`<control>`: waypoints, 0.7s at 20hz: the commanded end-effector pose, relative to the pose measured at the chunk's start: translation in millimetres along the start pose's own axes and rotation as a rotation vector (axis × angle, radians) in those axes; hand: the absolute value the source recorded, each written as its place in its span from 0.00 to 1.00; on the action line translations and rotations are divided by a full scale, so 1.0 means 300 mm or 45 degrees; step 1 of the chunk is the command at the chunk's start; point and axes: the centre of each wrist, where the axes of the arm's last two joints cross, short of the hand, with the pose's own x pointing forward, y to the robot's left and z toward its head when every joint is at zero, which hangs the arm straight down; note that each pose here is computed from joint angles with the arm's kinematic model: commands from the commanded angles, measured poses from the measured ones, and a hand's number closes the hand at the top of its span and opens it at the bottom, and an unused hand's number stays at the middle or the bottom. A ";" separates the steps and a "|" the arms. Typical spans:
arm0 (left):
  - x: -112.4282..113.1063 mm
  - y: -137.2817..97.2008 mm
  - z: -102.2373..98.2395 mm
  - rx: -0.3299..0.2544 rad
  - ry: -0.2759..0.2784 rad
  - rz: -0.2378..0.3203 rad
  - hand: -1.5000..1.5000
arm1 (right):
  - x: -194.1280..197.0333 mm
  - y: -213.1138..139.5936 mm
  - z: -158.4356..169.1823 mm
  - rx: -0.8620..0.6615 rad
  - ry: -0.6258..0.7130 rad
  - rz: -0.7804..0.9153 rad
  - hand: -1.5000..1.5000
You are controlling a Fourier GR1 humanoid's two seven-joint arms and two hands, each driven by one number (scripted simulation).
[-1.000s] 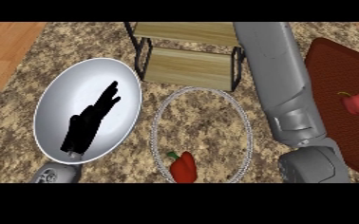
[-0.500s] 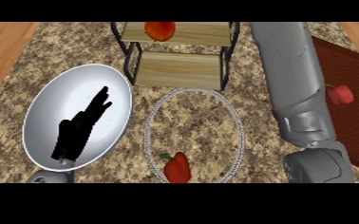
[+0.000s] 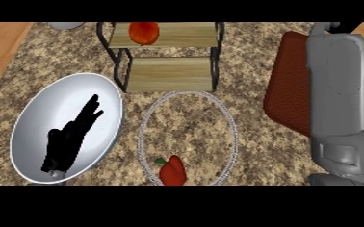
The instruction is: Pick the tomato from the placemat and place it in the tiered shelf
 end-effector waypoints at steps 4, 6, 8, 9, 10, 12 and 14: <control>-0.065 -0.028 0.030 0.012 0.074 0.008 0.50 | -0.036 -0.302 0.010 0.058 -0.093 0.091 0.00; -0.085 -0.013 0.068 0.017 0.090 0.011 0.50 | -0.035 -0.386 0.032 0.062 -0.095 0.101 0.00; -0.072 0.002 0.064 -0.009 0.105 0.007 0.50 | -0.061 -0.467 0.061 0.109 -0.117 0.099 0.00; -0.048 0.025 0.010 -0.008 0.074 -0.016 0.50 | 0.001 -0.498 0.052 0.128 -0.136 0.110 0.00; -0.047 0.013 0.016 0.004 0.055 -0.029 0.50 | -0.029 -0.560 0.090 0.130 -0.136 0.123 0.00; -0.019 -0.062 0.010 -0.022 0.050 0.008 0.50 | -0.090 -0.642 0.098 0.118 -0.111 0.160 0.00; -0.051 -0.038 0.009 -0.029 0.062 0.003 0.50 | -0.054 -0.679 0.128 0.111 -0.074 0.168 0.00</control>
